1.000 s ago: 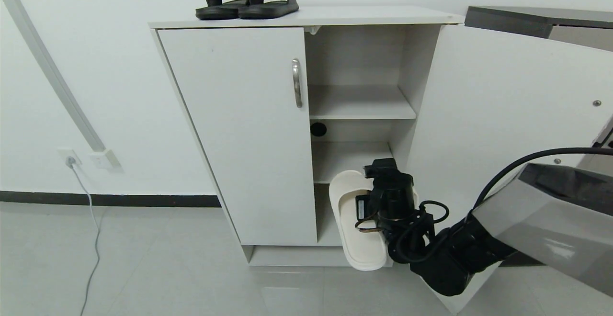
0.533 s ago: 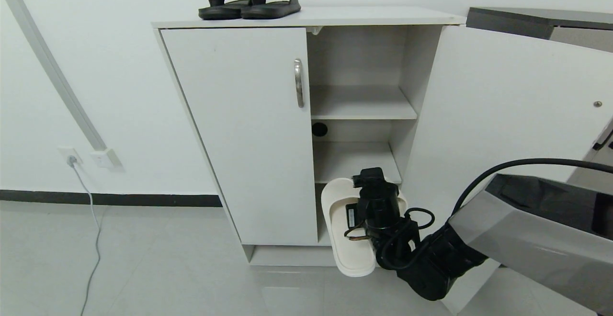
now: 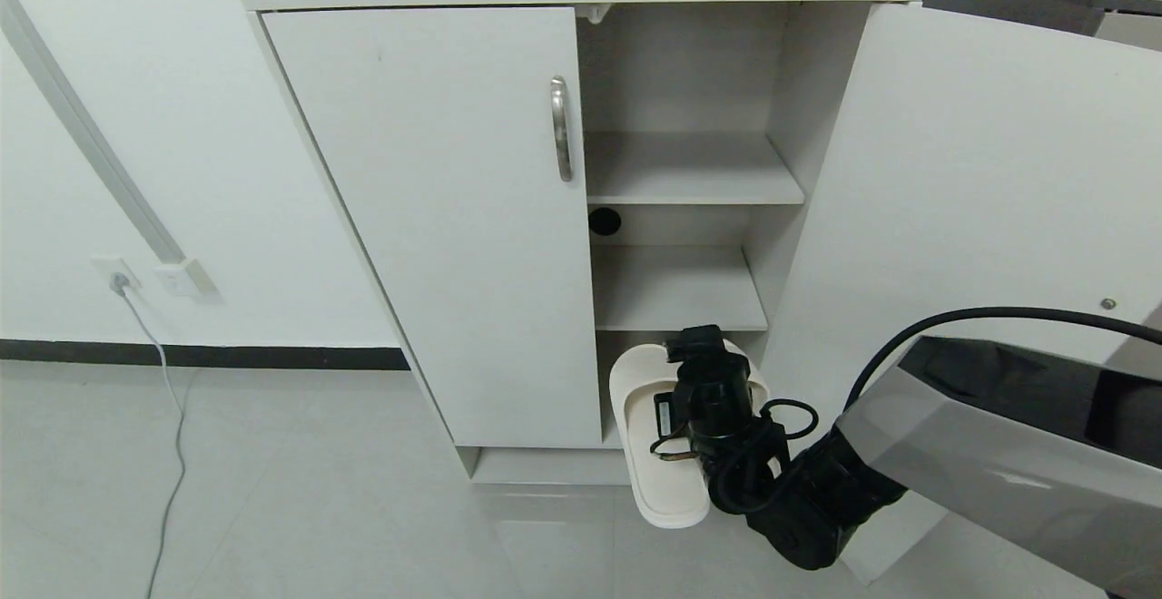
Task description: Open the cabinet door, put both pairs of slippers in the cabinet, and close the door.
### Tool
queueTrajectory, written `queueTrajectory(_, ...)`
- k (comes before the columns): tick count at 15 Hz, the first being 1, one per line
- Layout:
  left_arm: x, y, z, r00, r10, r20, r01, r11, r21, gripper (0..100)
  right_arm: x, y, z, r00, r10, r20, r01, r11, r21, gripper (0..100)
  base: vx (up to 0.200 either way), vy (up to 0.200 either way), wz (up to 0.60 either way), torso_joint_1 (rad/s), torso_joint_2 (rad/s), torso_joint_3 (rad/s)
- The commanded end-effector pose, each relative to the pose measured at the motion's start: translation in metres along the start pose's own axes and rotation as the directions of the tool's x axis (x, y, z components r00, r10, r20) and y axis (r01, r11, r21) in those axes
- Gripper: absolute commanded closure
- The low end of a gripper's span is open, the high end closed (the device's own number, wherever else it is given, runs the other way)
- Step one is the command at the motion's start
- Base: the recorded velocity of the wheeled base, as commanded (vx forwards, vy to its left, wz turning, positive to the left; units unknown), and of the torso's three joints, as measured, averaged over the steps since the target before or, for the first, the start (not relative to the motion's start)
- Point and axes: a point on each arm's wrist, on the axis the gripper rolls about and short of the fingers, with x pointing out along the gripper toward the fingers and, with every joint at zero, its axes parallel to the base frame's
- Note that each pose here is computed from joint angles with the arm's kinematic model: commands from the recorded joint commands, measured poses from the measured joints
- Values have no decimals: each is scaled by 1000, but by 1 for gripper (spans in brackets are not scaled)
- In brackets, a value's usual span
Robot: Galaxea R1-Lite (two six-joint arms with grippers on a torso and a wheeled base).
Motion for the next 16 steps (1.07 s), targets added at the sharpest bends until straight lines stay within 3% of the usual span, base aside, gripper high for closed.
queueTrajectory(1,0,0,0,1000,0,-1,0,1000,-1,100,2,1,-1,1000,-1,1,1,1000,2,100,0,0,0,2,2,-188)
queueTrajectory(3,0,0,0,1000,0,-1,0,1000,-1,100,4,1,1,1000,-16,18,15,1000,17,100,0,0,0,2,2,-198)
queueTrajectory(8,0,0,0,1000,2,-3,-2,1000,-1,100,6,-3,8,980,-43,195,41,999,14,100,0,0,0,1,2,-67)
queueTrajectory(16,0,0,0,1000,0,-1,0,1000,-1,100,6,-3,11,977,-44,207,41,999,18,100,0,0,0,0,0,0)
